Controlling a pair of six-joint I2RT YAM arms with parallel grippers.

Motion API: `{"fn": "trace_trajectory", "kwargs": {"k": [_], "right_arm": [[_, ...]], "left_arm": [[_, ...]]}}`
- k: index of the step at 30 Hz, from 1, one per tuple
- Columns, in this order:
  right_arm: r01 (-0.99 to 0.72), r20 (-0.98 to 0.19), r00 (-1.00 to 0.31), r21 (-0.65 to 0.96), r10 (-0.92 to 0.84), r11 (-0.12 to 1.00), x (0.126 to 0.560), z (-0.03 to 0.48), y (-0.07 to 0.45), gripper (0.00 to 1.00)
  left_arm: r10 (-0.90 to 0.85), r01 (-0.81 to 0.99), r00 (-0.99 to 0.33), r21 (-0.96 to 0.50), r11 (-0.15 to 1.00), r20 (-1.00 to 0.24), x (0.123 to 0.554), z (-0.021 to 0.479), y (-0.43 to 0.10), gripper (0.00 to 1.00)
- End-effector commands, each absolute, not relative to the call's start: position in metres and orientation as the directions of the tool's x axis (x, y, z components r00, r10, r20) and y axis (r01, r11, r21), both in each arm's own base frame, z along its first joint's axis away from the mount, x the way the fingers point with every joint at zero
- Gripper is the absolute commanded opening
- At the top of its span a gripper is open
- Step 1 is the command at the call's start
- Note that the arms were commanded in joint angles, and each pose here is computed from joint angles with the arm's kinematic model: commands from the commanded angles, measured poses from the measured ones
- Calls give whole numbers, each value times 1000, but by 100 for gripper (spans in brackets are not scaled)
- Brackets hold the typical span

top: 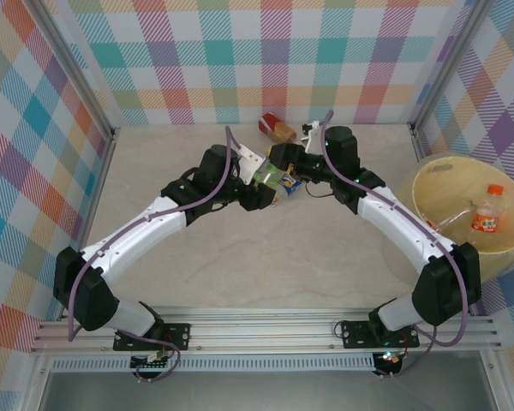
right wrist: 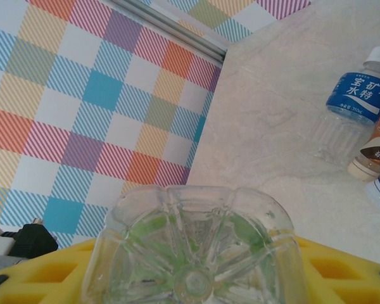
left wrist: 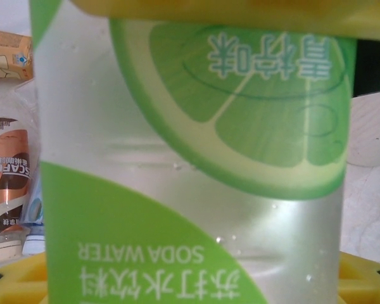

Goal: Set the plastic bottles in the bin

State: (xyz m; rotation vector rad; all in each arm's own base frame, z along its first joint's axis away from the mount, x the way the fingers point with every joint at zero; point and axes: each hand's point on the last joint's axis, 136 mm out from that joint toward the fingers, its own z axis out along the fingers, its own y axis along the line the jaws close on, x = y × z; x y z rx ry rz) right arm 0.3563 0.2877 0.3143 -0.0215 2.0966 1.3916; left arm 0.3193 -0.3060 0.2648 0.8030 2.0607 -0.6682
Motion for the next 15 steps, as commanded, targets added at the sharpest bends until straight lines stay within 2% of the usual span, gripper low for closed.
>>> {"fn": "trace_trajectory", "kwargs": {"k": [1,4,11,15], "right_arm": [[-376,-563,-762,786,319,490,356,325,280,51],[-374,-581,-748,768,321,519,356,325,274,50],[-368,-658,-678,690,328,623,356,329,252,48],[-354,-730,-615,594,298,723,352,337,229,49]], "left_arm": [[249,748,-431,-189,636,-867,317,297,-314,73],[227,754,-431,-210,622,-873,313,303,-315,100],[82,817,-333,-244,522,-939,285,343,-307,100],[1,757,-284,-223,614,-959,288,359,-280,100]]}}
